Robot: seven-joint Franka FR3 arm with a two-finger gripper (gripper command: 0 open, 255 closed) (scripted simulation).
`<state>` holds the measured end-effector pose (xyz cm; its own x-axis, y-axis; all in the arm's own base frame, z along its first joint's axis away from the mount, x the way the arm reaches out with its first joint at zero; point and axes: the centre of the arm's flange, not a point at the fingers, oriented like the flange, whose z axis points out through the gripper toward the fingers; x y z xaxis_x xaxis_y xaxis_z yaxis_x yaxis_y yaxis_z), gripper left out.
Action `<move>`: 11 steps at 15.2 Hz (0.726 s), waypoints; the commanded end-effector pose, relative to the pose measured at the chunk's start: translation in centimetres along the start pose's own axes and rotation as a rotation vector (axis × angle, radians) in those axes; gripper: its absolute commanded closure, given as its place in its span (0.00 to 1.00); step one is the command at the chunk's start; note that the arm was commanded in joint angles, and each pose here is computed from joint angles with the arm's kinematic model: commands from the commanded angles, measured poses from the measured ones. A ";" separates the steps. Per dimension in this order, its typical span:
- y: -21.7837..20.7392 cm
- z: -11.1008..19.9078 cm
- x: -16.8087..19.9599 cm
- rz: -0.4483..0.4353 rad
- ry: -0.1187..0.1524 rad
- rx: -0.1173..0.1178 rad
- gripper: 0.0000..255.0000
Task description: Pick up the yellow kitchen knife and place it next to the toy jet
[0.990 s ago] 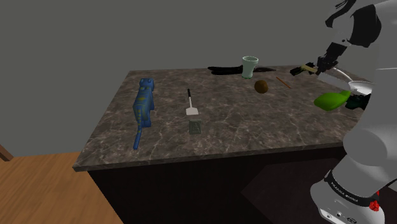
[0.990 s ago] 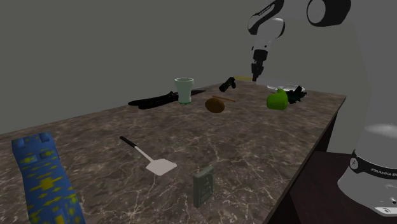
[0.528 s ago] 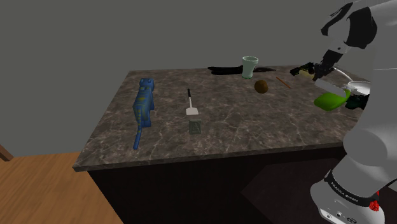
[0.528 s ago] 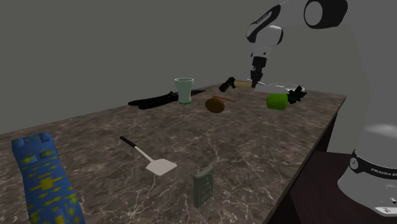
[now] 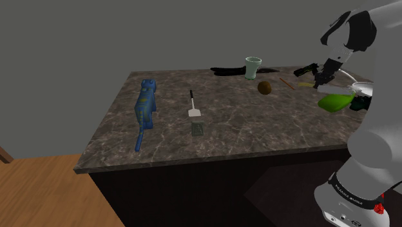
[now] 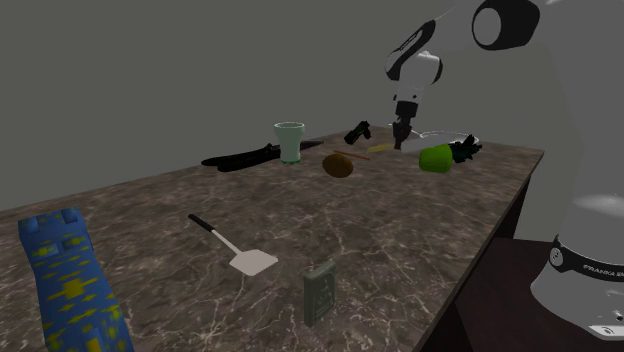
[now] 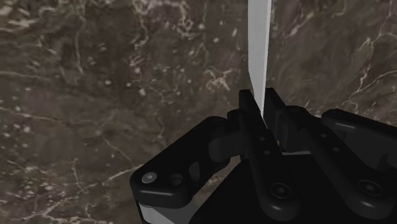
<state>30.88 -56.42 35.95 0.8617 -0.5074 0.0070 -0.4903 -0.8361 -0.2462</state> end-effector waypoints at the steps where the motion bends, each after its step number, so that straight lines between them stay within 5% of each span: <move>1: 0.2 0.6 0.1 0.000 0.000 0.000 1.00; 8: 0.2 0.6 0.1 0.000 0.000 0.000 1.00; 9: 0.2 0.6 0.1 0.000 0.000 0.000 0.00; 11: 0.2 0.6 0.1 0.000 0.000 0.000 0.00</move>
<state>30.93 -56.52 35.27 0.8616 -0.5075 0.0073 -0.4904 -0.8361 -0.2458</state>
